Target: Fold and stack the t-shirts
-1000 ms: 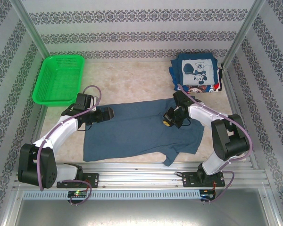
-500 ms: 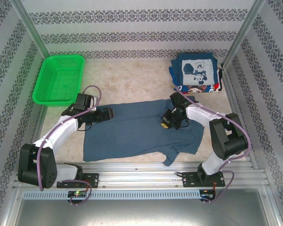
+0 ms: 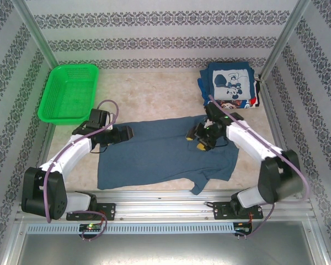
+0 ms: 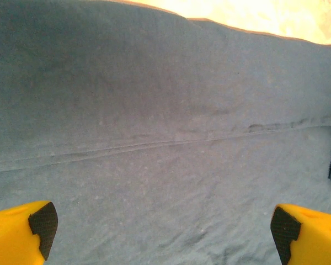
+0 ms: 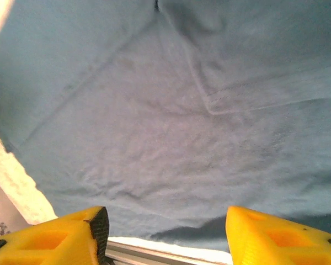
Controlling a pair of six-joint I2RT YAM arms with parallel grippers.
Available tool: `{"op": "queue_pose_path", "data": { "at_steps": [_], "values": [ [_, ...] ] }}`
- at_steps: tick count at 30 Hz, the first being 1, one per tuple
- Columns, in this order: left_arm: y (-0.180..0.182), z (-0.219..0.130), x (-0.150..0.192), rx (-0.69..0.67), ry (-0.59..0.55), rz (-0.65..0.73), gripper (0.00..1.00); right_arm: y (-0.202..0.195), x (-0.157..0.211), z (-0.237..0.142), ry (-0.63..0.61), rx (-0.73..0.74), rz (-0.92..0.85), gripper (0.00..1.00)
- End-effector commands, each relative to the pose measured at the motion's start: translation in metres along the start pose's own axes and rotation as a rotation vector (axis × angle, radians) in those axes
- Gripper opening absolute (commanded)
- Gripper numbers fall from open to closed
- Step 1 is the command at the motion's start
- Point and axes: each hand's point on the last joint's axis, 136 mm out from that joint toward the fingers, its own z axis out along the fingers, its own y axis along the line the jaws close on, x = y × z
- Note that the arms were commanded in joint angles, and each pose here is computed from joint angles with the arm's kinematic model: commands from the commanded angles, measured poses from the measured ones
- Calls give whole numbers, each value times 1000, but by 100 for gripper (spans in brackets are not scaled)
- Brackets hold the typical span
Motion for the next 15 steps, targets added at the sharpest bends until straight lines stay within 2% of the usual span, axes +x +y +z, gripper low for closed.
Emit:
{"op": "queue_pose_path", "data": {
  "at_steps": [1,5,8,12,15],
  "values": [
    [-6,4,-7,15,14,-44,100,-45,-11,-22,-49,110,16,62],
    [-4,24,-21,-20,30,-47,100,-56,-49,-23,-133,124,-26,67],
    [-10,42,-34,-34,47,-10,99,-51,-75,-13,-173,153,-105,67],
    [-23,66,-48,-41,69,14,98,-49,-99,7,-186,189,-143,67],
    [-14,92,-51,-73,86,-35,98,-42,-113,25,-185,172,-133,67]
  ]
}}
